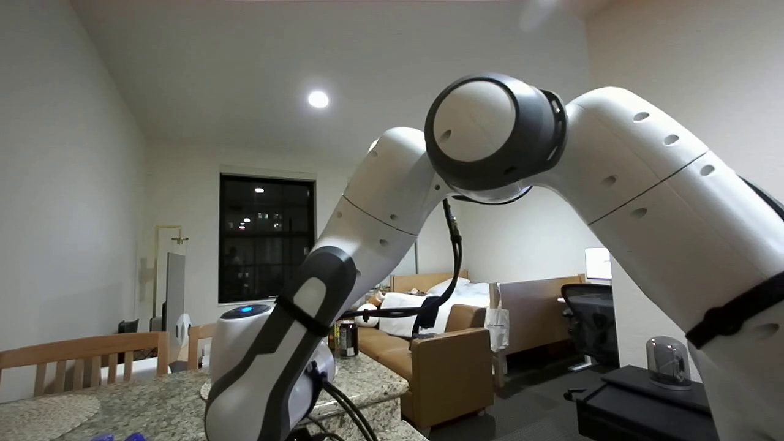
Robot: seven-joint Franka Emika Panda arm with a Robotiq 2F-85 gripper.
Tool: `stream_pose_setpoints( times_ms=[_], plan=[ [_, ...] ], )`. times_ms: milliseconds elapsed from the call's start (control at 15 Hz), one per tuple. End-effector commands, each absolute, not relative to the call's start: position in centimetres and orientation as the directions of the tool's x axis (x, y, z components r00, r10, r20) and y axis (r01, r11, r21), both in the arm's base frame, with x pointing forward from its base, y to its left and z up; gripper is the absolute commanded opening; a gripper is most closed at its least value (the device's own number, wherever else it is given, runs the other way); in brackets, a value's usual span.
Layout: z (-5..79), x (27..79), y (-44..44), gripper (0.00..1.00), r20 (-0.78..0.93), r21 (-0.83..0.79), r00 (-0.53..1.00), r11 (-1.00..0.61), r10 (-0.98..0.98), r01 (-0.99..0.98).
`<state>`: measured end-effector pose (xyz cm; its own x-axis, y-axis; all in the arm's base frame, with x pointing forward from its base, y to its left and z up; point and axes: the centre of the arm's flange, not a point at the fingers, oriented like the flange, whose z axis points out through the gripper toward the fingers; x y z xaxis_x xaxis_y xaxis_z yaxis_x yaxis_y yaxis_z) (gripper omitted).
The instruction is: Unfold the cloth on the counter
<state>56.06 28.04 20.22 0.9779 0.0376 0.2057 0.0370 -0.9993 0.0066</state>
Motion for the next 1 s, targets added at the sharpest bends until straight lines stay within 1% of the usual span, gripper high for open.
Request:
stream_pose_setpoints(
  times_ms=[0,67,133,200,267,333,400,800,933],
  plan=[
    [19.67,56.32,28.55,1.00,0.208,0.009,0.978,-1.000,0.015,0.013],
    [19.59,56.36,28.58,0.96,0.206,0.012,0.978,-1.000,0.016,0.014],
    [19.52,56.42,28.61,0.73,0.203,0.015,0.979,-1.000,0.016,0.013],
    [19.44,56.47,28.62,0.71,0.197,0.016,0.980,-1.000,0.015,0.012],
    [19.36,56.53,28.61,0.68,0.193,0.018,0.981,-1.000,0.013,0.010],
    [19.31,56.63,28.58,0.61,0.189,0.018,0.982,-1.000,0.011,0.007],
    [19.25,56.66,28.56,0.53,0.186,0.018,0.983,-1.000,0.010,0.006],
    [19.44,56.79,28.49,0.14,0.188,0.029,0.982,-1.000,0.007,0.001],
    [19.65,56.87,28.44,0.10,0.186,0.035,0.983,-0.999,0.004,-0.003]
  ],
)
